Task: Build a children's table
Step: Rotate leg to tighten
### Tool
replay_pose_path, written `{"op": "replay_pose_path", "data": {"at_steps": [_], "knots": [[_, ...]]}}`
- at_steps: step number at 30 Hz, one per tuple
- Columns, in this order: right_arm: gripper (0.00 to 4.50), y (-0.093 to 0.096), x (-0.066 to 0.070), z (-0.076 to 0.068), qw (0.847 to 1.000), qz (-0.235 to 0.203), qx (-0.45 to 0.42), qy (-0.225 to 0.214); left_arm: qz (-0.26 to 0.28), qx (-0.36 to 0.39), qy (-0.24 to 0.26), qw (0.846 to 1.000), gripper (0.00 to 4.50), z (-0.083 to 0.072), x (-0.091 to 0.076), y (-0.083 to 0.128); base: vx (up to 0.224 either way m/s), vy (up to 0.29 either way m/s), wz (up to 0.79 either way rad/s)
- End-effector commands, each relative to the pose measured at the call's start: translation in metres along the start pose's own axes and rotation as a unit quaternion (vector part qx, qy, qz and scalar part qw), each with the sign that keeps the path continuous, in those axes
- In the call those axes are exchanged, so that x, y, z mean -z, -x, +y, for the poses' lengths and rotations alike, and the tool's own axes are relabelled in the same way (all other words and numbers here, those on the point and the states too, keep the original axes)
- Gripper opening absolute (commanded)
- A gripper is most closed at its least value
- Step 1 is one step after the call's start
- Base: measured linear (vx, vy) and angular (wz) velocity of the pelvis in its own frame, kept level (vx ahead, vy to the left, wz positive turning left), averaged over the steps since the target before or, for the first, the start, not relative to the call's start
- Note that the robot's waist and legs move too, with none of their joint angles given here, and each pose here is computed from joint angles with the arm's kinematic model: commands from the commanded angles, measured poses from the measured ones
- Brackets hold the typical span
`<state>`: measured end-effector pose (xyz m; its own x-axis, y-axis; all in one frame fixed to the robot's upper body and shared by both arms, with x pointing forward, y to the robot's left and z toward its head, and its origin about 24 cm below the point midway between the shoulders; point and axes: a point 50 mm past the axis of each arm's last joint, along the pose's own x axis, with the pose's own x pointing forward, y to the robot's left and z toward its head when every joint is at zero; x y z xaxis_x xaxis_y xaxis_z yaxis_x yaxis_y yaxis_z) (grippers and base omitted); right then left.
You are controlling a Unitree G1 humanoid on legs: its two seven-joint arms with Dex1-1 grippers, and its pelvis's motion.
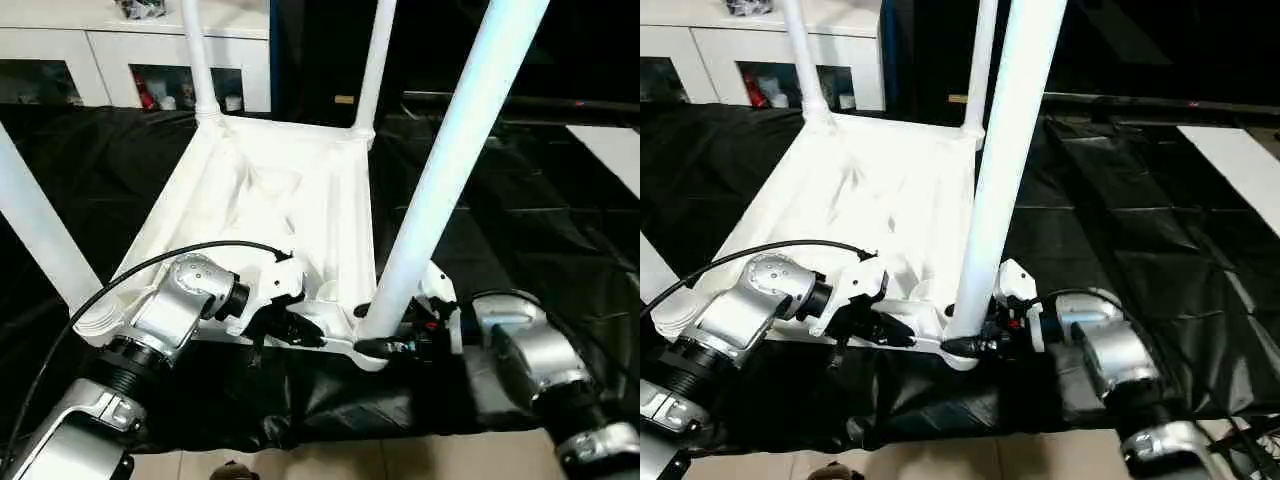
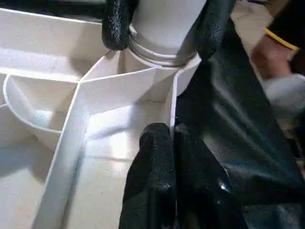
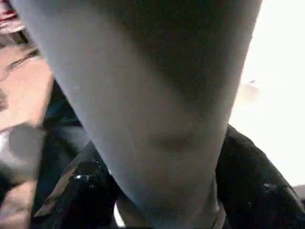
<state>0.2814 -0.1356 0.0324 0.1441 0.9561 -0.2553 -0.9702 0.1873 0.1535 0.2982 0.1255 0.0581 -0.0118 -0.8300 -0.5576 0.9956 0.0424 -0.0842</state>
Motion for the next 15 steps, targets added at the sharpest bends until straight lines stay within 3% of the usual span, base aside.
{"op": "replay_pose_path", "data": {"at_steps": [1,3,6,9,11,13,15], "knots": [[2.44,-0.027,0.005,0.002,0.999,-0.011,0.033,-0.02,-0.041,-0.06,-0.005,0.997,0.0,0.007,-0.017,-0.012,0.0,0.0,0.0],[2.43,-0.032,0.008,-0.007,0.994,-0.014,0.104,-0.032,-0.043,-0.092,0.005,0.995,0.0,0.01,-0.016,-0.015,0.0,0.0,0.0],[2.42,-0.045,0.015,-0.019,0.973,-0.011,0.221,-0.059,-0.052,-0.124,0.026,0.991,0.0,0.006,-0.02,-0.025,-0.015,0.005,-0.06],[2.42,-0.06,0.016,-0.021,0.958,-0.001,0.274,-0.082,-0.066,-0.127,0.04,0.989,0.0,-0.004,-0.031,-0.042,-0.024,0.009,-0.13],[2.42,-0.068,0.013,-0.019,0.958,-0.016,0.271,-0.088,-0.072,-0.121,0.042,0.989,0.0,-0.009,-0.037,-0.053,0.0,0.0,0.0],[2.97,-0.072,0.01,-0.017,0.959,-0.026,0.268,-0.084,-0.077,-0.117,0.042,0.989,0.0,-0.012,-0.04,-0.058,0.0,0.0,0.0],[3.18,-0.074,0.008,-0.017,0.96,-0.028,0.269,-0.075,-0.079,-0.113,0.039,0.99,0.0,-0.013,-0.041,-0.061,0.0,0.0,0.0]]}}
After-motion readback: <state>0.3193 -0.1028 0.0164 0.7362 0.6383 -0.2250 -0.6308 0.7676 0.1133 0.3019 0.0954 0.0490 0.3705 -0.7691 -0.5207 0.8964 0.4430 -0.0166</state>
